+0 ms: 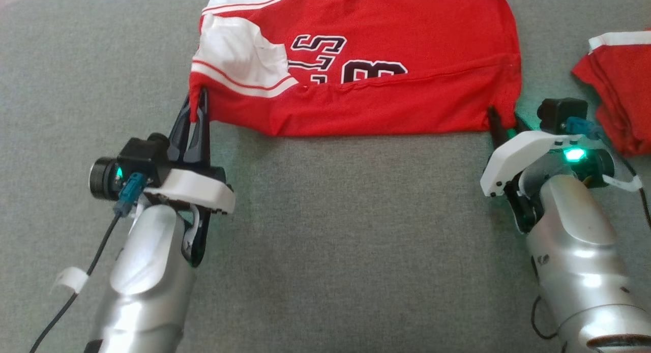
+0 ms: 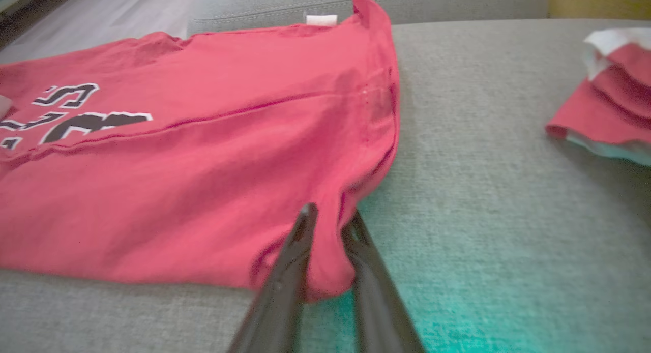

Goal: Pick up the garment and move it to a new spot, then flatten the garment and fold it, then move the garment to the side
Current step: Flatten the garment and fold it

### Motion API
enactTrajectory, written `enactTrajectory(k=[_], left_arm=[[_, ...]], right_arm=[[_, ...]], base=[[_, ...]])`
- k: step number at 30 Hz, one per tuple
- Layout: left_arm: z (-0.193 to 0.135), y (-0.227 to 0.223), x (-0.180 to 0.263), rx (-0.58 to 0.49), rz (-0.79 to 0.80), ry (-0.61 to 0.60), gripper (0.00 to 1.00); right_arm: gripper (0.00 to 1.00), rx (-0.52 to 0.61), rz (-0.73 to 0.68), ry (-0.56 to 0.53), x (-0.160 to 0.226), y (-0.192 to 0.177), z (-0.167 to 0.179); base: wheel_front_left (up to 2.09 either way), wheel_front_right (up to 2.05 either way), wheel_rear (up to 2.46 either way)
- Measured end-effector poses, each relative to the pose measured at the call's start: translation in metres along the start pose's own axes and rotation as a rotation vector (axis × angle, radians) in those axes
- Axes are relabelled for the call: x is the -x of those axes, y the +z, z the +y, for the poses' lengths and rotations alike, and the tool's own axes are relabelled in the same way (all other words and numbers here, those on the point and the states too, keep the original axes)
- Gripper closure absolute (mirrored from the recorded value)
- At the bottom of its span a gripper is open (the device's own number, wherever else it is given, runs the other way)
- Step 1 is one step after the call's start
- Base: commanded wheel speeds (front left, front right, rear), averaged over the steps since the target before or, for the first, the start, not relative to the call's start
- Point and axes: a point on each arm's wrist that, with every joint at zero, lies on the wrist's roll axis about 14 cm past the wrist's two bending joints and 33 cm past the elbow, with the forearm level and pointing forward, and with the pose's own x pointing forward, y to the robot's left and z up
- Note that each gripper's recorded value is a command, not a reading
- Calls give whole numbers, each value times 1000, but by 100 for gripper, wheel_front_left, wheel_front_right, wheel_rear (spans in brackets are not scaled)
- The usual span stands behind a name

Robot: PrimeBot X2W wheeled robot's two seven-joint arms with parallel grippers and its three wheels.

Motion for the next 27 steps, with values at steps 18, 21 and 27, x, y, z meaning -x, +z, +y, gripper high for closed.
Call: enactTrajectory(k=[18, 21, 27], left_arm=[[5, -23, 47, -26, 109, 54, 100], [2, -24, 59, -36, 118, 49, 100], [-4, -41, 90, -45, 190, 39, 100]], right_arm=[[100, -15, -108, -42, 49, 6, -8], [100, -19, -93, -44, 63, -1, -7], [100, -76, -65, -75, 99, -18, -15]], base=[[0, 0, 0], [0, 0, 0], [0, 0, 0]])
